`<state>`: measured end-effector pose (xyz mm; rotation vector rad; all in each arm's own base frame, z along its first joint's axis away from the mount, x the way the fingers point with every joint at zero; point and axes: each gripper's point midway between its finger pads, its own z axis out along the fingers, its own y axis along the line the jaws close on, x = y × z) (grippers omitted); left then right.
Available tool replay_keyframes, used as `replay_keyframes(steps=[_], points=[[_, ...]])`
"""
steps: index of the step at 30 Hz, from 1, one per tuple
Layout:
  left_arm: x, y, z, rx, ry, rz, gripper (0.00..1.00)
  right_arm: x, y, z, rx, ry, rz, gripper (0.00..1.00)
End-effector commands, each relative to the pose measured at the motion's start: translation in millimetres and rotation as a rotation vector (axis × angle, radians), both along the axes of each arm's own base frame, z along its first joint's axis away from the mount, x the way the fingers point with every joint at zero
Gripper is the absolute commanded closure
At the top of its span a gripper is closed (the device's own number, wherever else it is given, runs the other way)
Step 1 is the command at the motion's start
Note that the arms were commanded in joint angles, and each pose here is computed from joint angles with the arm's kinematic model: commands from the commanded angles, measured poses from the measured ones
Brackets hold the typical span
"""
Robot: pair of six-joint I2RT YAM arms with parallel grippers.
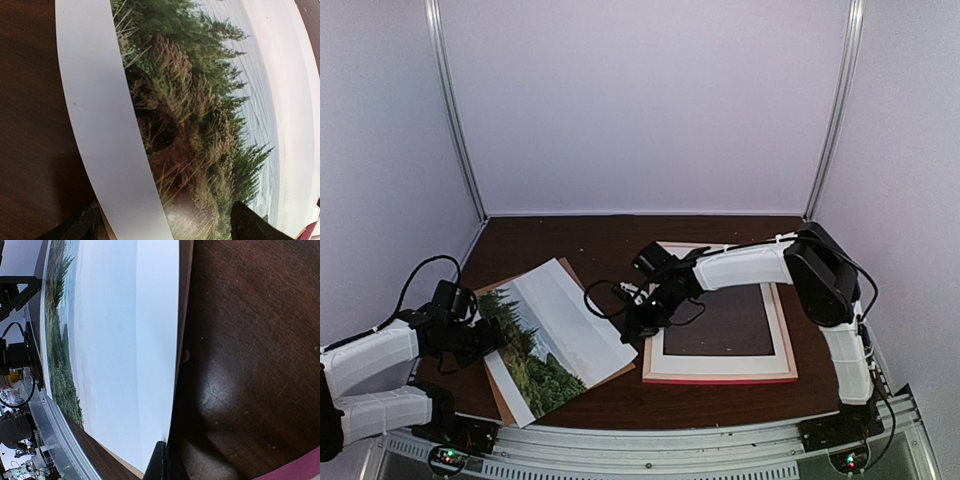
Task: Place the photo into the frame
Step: Pick up the photo from the backboard, then pass from the right arm to the left
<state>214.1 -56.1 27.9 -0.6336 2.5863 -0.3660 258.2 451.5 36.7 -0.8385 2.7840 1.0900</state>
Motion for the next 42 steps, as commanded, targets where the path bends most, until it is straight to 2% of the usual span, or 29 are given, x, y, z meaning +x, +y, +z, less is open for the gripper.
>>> replay_keyframes(steps=[1,6,11,17,26,30,34,42], points=[[-19,-2,-17,0.003,0.088,-0.021,0.09,3,-3,24,0.029,-0.028,-0.003,1.0],[-15,4,-2,0.052,0.069,-0.047,0.08,10,-12,39,0.025,-0.06,-0.014,1.0],[-2,18,28,0.161,0.004,-0.051,0.06,23,-32,63,0.015,-0.107,-0.044,1.0],[15,16,62,0.183,-0.069,-0.091,0.06,39,-68,103,-0.021,-0.195,-0.084,1.0],[42,-18,103,0.108,-0.166,-0.166,0.06,48,-151,163,-0.274,-0.397,-0.11,1.0],[50,-41,117,0.077,-0.197,-0.219,0.06,44,-161,188,-0.303,-0.444,-0.1,1.0],[59,-80,135,-0.003,-0.246,-0.285,0.06,40,-150,195,-0.306,-0.466,-0.077,1.0],[81,-165,165,-0.278,-0.328,-0.351,0.06,24,-95,181,-0.255,-0.467,-0.01,1.0]])
